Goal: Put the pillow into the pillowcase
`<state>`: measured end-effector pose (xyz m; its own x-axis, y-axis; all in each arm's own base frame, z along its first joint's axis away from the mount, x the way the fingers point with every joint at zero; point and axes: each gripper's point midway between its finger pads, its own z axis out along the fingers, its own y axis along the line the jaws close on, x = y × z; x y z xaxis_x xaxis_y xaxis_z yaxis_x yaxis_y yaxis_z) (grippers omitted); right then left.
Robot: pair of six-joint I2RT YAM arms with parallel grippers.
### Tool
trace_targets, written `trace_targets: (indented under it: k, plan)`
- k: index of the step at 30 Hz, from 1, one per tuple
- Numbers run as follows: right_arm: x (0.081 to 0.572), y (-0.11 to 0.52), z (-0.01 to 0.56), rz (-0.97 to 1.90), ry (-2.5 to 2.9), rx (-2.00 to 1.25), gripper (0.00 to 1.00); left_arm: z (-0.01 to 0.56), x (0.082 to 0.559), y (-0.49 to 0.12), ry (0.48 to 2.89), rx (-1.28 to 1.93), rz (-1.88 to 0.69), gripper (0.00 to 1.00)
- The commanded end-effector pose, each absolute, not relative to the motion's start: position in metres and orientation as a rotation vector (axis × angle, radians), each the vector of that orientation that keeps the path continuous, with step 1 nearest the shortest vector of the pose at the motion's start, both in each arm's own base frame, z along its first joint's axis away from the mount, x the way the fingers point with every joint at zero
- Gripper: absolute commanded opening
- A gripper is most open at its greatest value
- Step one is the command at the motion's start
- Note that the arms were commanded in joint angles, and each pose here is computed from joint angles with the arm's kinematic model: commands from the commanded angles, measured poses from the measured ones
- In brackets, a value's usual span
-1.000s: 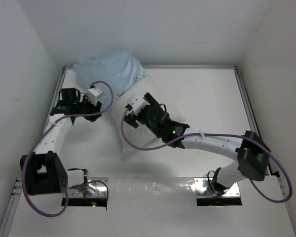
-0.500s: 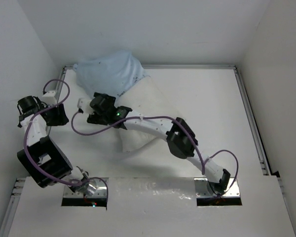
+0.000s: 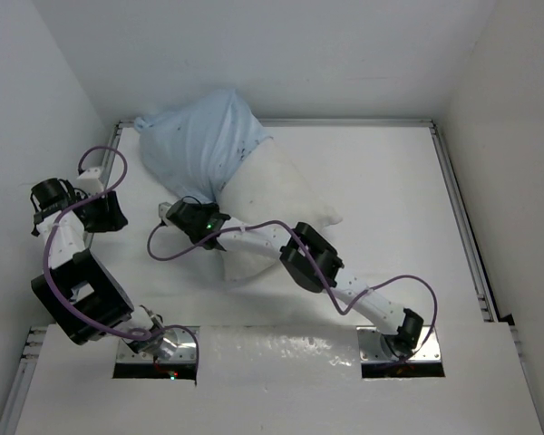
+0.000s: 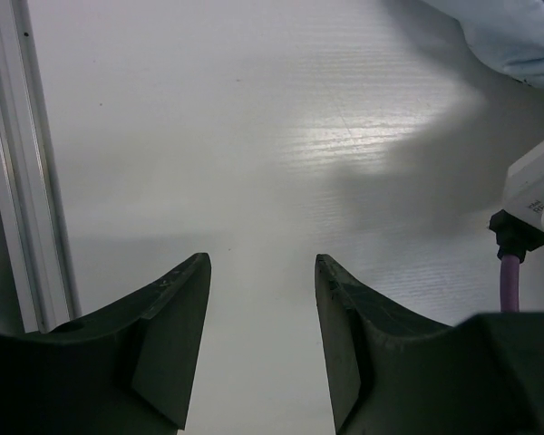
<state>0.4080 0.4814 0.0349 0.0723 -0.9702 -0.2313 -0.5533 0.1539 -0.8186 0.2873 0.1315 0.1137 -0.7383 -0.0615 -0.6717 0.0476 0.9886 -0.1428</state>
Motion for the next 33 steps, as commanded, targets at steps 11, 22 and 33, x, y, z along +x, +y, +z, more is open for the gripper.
trace_targets:
  k: [11, 22, 33]
  plan:
    - [0.269, 0.569, 0.265, 0.597, 1.47, -1.248, 0.0, 0.151, 0.288, 0.161, 2.26, -0.113, -0.146, 0.47]
    - [0.214, 0.528, 0.387, 1.027, 1.296, -0.956, 0.0, 0.253, 0.268, 0.217, 2.02, -0.176, -0.056, 0.47]
    - [0.426, 0.31, 0.174, 0.867, 1.803, -0.158, 0.09, 0.248, 0.344, 0.115, 2.041, 0.123, -0.191, 0.48]
